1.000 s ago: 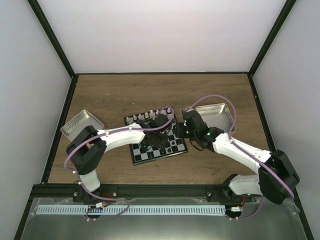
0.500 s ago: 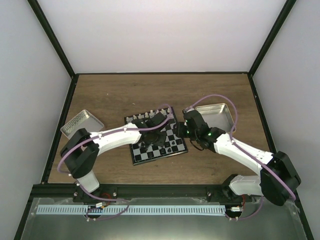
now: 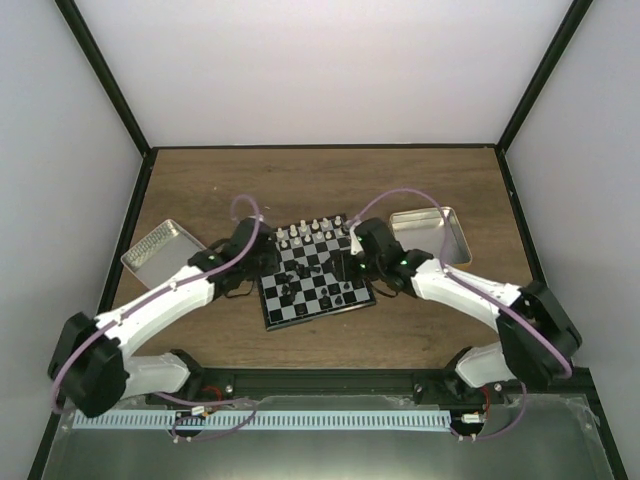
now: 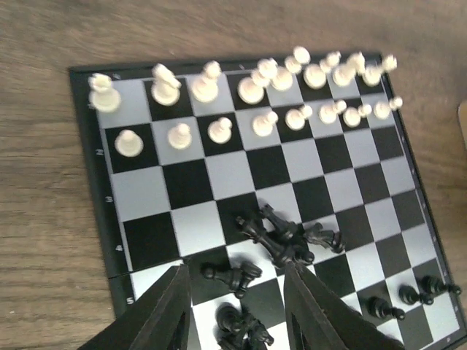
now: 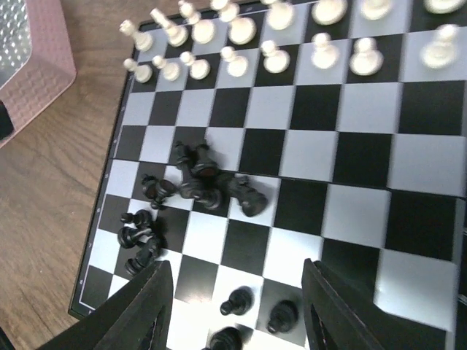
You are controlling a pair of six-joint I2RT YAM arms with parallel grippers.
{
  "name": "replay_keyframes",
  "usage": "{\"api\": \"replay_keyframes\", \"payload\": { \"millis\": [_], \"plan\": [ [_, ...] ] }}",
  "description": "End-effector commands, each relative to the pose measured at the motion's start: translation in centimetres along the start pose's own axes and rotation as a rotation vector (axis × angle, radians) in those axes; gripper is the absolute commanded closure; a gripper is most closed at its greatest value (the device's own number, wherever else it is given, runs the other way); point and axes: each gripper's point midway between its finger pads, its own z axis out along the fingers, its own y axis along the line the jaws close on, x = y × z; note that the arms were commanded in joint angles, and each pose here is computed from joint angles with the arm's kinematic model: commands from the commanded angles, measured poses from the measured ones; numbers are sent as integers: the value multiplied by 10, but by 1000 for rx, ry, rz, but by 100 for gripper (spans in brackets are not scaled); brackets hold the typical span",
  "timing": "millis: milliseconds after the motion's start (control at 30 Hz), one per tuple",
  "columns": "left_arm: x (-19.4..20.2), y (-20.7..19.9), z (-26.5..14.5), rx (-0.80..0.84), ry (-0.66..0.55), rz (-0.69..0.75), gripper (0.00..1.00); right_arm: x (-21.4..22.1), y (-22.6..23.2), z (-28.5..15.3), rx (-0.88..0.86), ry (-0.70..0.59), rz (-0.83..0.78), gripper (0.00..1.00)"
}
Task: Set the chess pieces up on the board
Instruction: Move the chess piece to the chessboard.
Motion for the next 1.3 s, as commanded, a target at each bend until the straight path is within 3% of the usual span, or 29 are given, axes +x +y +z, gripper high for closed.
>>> {"api": "replay_keyframes", "payload": {
  "millis": [0,267,533,1167,1267],
  "plan": [
    [-19,15,-16,37,-127,-139,62,-11,35,16,-63,25,-107,50],
    [-24,33,-36,46,-210,-186,60,9,43,62,52,161,-162,62],
    [-29,43,-49,27,-271,-180,56,10,40,84,114,198,-149,68],
    [-21,41,-40,43,-240,-139,55,13,33,105,154,223,-137,83],
    [-21,41,-39,43,-238,-136,56,12,31,105,163,218,-138,91]
  ]
}}
